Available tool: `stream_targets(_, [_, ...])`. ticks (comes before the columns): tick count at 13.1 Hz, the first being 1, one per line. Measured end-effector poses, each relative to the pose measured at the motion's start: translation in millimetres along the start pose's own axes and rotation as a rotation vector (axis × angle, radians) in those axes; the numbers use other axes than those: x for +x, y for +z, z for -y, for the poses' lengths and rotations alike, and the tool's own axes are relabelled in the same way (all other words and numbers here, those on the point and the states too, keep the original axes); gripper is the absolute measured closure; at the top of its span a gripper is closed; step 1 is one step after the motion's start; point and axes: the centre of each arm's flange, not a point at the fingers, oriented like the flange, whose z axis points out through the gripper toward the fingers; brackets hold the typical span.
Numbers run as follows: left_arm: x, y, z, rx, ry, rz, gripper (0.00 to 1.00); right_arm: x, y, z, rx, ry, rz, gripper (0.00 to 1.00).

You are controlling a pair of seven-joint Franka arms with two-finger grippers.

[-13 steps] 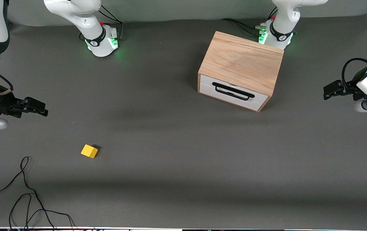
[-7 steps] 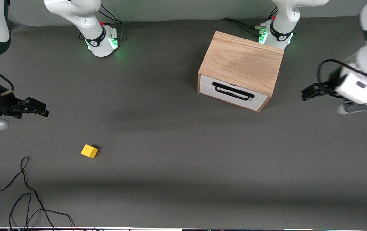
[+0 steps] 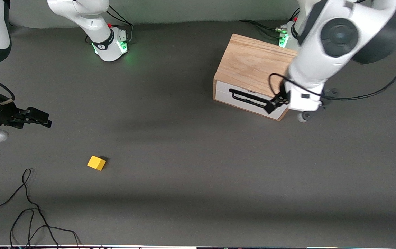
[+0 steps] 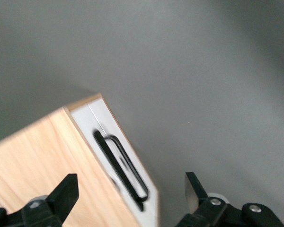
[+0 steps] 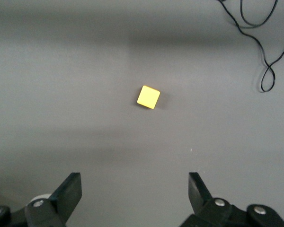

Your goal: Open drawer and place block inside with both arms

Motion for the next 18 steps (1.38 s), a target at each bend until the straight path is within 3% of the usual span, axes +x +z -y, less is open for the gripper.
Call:
stream_targets(3, [-38, 18, -17, 0.027, -0.189, -0.001, 0.0, 1, 0, 5, 0.001, -0.008, -0.01, 0.0])
stream_targets(6, [-56, 33, -25, 0.053, -0.284, 0.005, 0.0, 2, 2, 5, 0.001, -0.008, -0.012, 0.0])
stream_targets(13, [-50, 78, -25, 0.169, -0.337, 0.038, 0.0, -1, 28, 2, 0.0, -0.004, 0.02, 0.0])
stream_targets(18, [-38, 142, -35, 0.157, -0.358, 0.034, 0.0, -7, 35, 2, -0.001, -0.002, 0.037, 0.0])
